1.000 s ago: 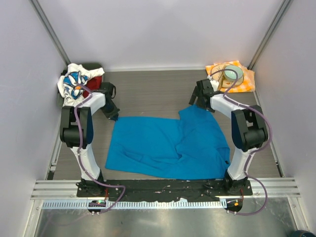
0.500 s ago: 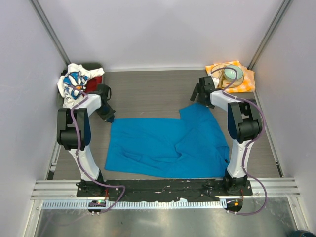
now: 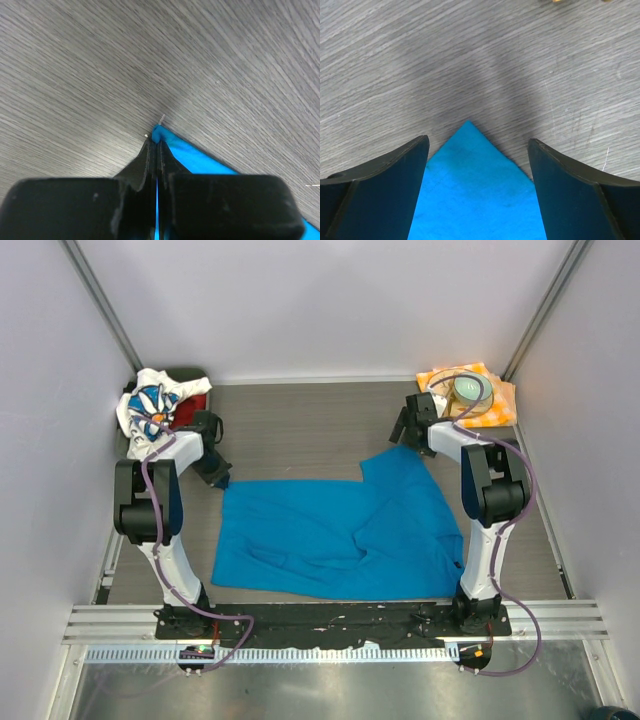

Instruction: Fold and stack the t-shirts

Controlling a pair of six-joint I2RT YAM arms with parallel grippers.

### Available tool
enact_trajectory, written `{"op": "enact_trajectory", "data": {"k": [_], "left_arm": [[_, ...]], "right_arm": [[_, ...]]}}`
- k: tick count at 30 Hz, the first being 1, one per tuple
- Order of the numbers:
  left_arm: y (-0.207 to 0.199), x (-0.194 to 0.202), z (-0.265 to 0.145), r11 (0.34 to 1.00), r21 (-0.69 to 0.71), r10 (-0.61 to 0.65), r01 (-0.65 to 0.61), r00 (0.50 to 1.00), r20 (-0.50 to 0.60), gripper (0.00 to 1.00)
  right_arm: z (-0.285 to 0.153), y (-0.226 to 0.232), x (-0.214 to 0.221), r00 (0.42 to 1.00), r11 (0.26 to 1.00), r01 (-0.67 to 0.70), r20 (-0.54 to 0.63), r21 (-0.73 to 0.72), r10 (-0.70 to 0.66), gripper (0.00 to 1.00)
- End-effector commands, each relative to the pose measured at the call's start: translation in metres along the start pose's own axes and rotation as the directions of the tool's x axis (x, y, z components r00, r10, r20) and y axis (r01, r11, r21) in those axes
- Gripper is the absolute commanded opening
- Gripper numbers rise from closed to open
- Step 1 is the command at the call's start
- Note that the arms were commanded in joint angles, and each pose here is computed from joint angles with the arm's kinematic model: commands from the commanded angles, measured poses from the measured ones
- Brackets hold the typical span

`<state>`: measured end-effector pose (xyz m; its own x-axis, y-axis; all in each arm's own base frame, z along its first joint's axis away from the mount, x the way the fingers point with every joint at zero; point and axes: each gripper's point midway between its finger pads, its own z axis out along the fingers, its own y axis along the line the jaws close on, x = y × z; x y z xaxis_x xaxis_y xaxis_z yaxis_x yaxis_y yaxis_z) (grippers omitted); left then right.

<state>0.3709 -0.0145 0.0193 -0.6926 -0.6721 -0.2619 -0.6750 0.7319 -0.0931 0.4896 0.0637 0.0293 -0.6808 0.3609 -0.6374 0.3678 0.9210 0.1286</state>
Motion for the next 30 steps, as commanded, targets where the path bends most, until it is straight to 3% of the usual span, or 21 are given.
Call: {"op": "enact_trajectory", "data": {"k": [1, 13, 30], "left_arm": [[0.012, -0.008, -0.006, 0.999, -0.032, -0.02, 0.021, 0.999, 0.042, 0.0], [0.014, -0.007, -0.004, 0.999, -0.039, -0.025, 0.026, 0.999, 0.039, 0.0], [0.01, -0.005, -0.003, 0.999, -0.023, -0.029, 0.029, 0.999, 0.029, 0.0]], "right_arm": [[0.011, 0.002, -0.002, 1.0, 1.0, -0.012, 0.004, 0.0, 0.012, 0.83], [0.019, 0.008, 0.021, 0.996, 0.998, -0.047, -0.073, -0.035, 0.044, 0.51], [-0.001, 0.0, 0.047, 0.993, 0.999, -0.02, -0.113, -0.025, 0.017, 0.4]]}}
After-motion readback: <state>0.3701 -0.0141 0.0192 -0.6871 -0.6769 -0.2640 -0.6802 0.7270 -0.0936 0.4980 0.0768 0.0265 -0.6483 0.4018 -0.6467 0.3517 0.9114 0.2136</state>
